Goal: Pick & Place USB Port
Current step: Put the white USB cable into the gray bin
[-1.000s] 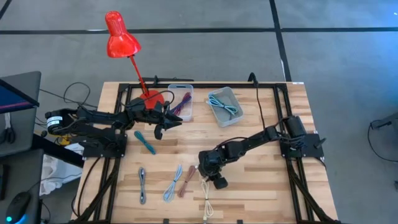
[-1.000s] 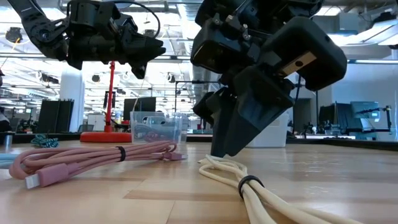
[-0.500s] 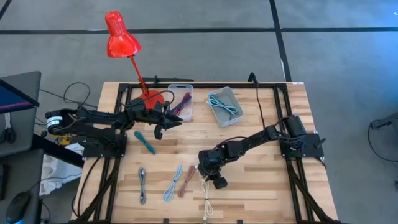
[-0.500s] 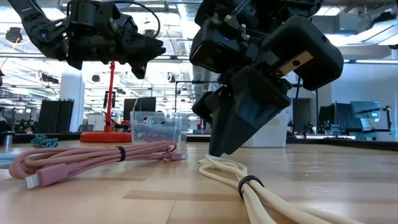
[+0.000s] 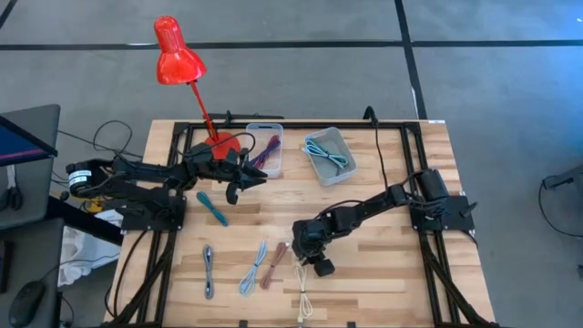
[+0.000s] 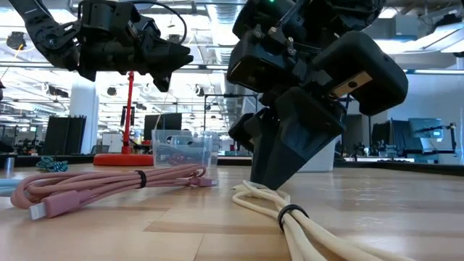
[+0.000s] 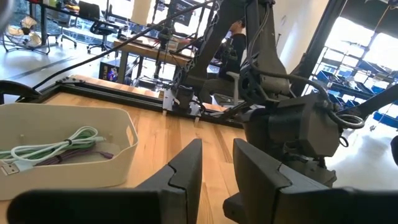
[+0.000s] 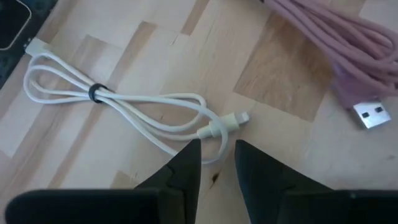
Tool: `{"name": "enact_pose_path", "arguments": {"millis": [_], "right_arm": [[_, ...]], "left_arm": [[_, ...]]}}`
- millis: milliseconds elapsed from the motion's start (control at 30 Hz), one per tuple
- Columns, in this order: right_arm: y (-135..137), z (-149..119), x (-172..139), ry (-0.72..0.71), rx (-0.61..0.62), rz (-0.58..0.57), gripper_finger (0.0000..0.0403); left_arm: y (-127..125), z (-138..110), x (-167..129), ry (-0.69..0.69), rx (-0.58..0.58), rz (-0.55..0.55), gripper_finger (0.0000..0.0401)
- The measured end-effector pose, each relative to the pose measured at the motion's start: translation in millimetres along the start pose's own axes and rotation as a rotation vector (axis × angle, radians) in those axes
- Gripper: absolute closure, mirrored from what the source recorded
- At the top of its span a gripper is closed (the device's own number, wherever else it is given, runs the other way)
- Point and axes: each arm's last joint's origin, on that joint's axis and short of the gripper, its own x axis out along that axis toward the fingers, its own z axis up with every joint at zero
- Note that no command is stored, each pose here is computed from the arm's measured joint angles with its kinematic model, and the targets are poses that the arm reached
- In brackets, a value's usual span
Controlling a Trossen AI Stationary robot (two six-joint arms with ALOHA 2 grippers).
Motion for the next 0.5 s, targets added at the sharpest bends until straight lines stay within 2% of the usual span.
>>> {"name": "enact_pose_path", "arguments": {"millis": [300,400,500], "right_arm": [[0.4,-1.7,1.8,-0.031,-0.013,0.002,0.0314],[0.4,-1.6,1.9,-0.032,-0.02,0.0,0.0338],[-0.1,-1.2,2.0,-0.036,-0.047,-0.011,0.0383]], "left_arm": [[0.0,0.1,0.1,0.0,0.0,0.0,0.0311],[0.0,0.0,0.0,0.0,0.0,0.0,0.0311],[0.0,0.1,0.1,0.0,0.0,0.0,0.0311]]}}
